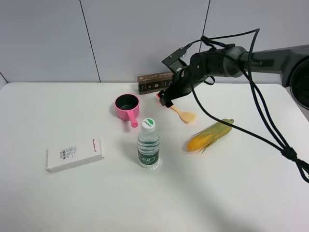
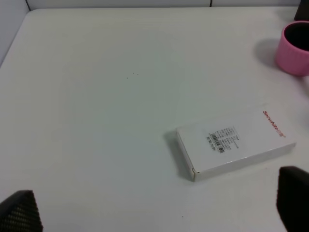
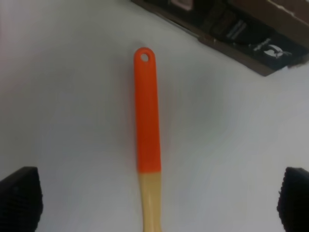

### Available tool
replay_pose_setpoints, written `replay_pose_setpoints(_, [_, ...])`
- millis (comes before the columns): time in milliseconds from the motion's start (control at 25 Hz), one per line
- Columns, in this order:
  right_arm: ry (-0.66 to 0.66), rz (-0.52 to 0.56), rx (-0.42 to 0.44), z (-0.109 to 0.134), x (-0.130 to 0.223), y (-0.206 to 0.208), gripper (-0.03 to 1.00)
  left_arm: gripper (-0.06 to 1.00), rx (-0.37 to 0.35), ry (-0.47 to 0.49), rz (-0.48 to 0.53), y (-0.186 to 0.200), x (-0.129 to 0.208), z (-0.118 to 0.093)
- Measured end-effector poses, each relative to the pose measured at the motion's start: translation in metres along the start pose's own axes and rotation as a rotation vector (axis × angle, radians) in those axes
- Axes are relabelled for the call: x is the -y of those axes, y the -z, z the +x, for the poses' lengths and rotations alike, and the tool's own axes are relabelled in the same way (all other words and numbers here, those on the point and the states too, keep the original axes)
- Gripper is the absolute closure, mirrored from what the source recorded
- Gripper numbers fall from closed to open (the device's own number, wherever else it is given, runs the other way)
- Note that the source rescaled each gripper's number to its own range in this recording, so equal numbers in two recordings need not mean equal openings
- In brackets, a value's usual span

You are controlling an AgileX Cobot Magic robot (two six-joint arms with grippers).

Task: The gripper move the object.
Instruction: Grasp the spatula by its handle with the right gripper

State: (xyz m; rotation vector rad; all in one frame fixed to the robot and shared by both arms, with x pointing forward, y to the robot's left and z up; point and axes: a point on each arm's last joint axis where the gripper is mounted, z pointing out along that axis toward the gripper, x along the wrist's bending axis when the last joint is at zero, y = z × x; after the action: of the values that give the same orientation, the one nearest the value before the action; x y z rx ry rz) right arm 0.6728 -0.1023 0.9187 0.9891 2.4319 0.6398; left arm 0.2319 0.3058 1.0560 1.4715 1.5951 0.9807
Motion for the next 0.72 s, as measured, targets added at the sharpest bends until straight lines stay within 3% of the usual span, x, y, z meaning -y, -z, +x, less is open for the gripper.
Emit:
replay_pose_setpoints(400, [0.007, 0.055, -0.019, 0.008, 0.022, -0.035, -0.02, -0.06, 0.000, 0.000, 0.000, 0.000, 0.000, 0.000])
replay_pose_setpoints(720, [0.007, -0.002, 0.004, 0.007, 0.018, -0.037, 0.06, -0.06, 0.000, 0.000, 0.000, 0.000, 0.000, 0.000])
